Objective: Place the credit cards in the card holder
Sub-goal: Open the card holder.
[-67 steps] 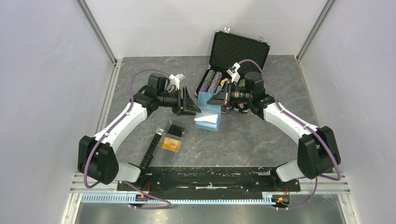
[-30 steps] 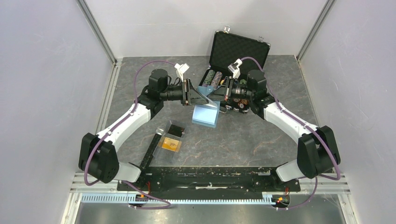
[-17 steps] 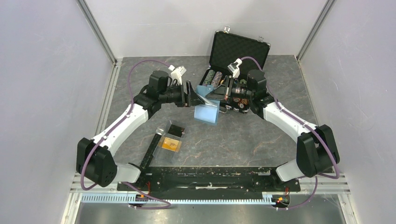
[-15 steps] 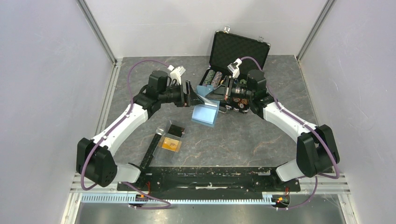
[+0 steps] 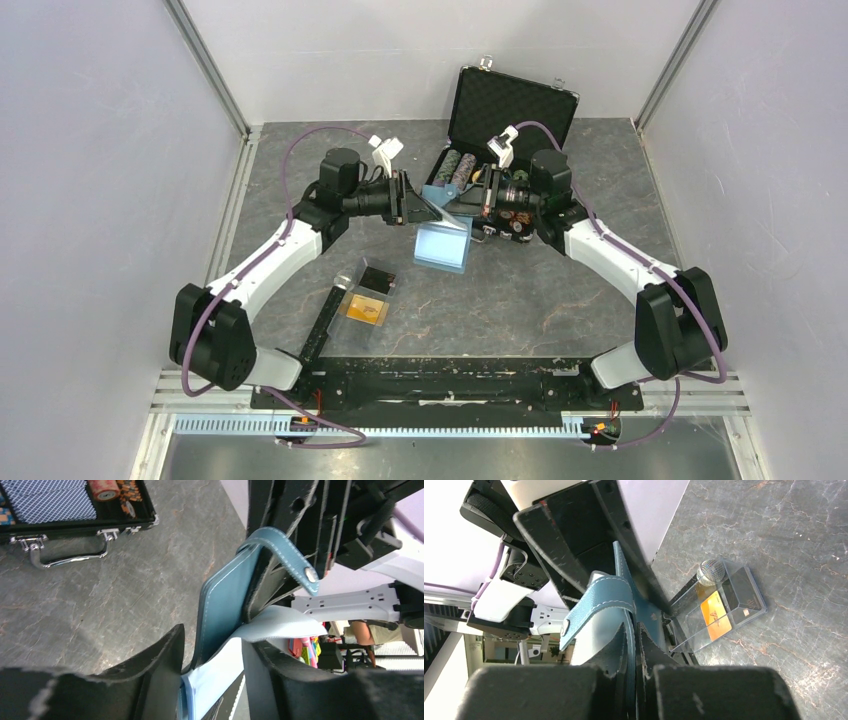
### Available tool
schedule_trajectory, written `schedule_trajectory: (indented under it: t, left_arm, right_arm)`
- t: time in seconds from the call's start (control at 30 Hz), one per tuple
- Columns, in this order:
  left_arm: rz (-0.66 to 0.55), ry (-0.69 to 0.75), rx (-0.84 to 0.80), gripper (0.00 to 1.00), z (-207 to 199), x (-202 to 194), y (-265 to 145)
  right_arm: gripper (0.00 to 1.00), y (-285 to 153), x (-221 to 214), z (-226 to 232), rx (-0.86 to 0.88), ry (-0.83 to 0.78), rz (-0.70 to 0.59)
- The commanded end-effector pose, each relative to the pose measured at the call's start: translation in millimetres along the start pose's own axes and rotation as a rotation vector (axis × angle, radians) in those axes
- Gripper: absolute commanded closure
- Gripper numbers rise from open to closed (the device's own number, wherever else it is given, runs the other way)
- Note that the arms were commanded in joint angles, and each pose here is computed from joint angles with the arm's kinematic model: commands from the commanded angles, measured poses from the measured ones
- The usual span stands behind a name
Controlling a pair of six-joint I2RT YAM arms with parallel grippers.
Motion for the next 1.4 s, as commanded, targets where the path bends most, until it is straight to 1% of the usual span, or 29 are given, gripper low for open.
schedule_trajectory:
  t: [0.0,0.07,0.1,0.17,0.2,0.27,0.37,0.5,0.63,0.77,0.87,1.0,1.17,1.27,1.37]
  left_arm:
    - [-0.072,0.023,-0.075,0.61,-6.3,14.2,2.1]
    - [-0.073,0.017,-0.076,0.74,-6.0,14.1,1.8]
    - [-0.07,0.014,-0.077,0.8,-5.9,13.1,2.0]
    - [-0.071,0.003,-0.07,0.93,-4.7,12.2,1.0]
    - [-0.072,-0.007,-0.064,0.97,-4.0,11.1,0.3]
    - [-0.081,-0.022,-0.044,0.98,-2.2,10.2,-2.5]
    - [-0.081,-0.042,-0.029,0.98,-0.8,8.2,-7.4]
    - [-0.057,-0.069,-0.011,0.98,1.1,5.7,-12.7]
    - [-0.005,-0.106,-0.011,0.98,0.9,3.7,-13.2]
    - [0.041,-0.129,-0.011,0.98,0.5,3.1,-13.7]
    - [0.052,-0.134,-0.022,0.98,-1.3,4.9,-14.4]
    - [0.061,-0.135,-0.052,0.98,-4.6,7.0,-14.4]
    - [0.091,-0.115,-0.129,0.98,-12.3,7.1,-11.7]
    - [0.113,-0.095,-0.185,0.98,-18.3,5.3,-10.3]
    - [0.12,-0.09,-0.205,0.98,-21.8,4.1,-10.4]
  right_arm:
    - [1.0,-0.5,-7.6,-5.2,0.015,-0.017,0.058]
    - [0.99,-0.7,-8.4,-7.0,0.013,-0.02,0.059]
    - [0.96,-0.8,-8.8,-7.6,0.012,-0.024,0.06]
    - [0.81,-1.3,-8.2,-7.7,0.012,-0.037,0.056]
    - [0.74,-1.9,-7.7,-6.5,0.014,-0.05,0.053]
    - [0.56,-6.1,-4.7,-6.6,0.001,-0.073,0.033]
    - [0.38,-18.7,2.8,-8.9,-0.042,-0.113,-0.008]
    - [0.22,-37.3,11.7,-9.0,-0.095,-0.185,-0.051]
    - [0.13,-40.5,11.7,-6.4,-0.109,-0.27,-0.018]
    - [0.09,-40.8,10.0,-4.8,-0.09,-0.316,0.009]
    - [0.07,-37.4,9.7,-1.8,-0.071,-0.363,0.034]
    - [0.05,-29.1,7.8,-3.4,-0.118,-0.383,0.072]
    - [0.04,-18.6,9.9,-11.0,-0.207,-0.402,0.09]
    - [0.1,-14.5,12.7,-12.3,-0.195,-0.408,0.112]
    - [0.25,-11.7,14.6,-12.5,-0.167,-0.419,0.153]
Point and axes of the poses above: each gripper's point midway between its finger pads, its own y axis out along the fingers, its own z axis along the line the jaws close on, x = y × z, the point moved 10 cm from there along -y, back along the fingers, and after that the axes turned 15 degrees about y, right-handed, at the moved point
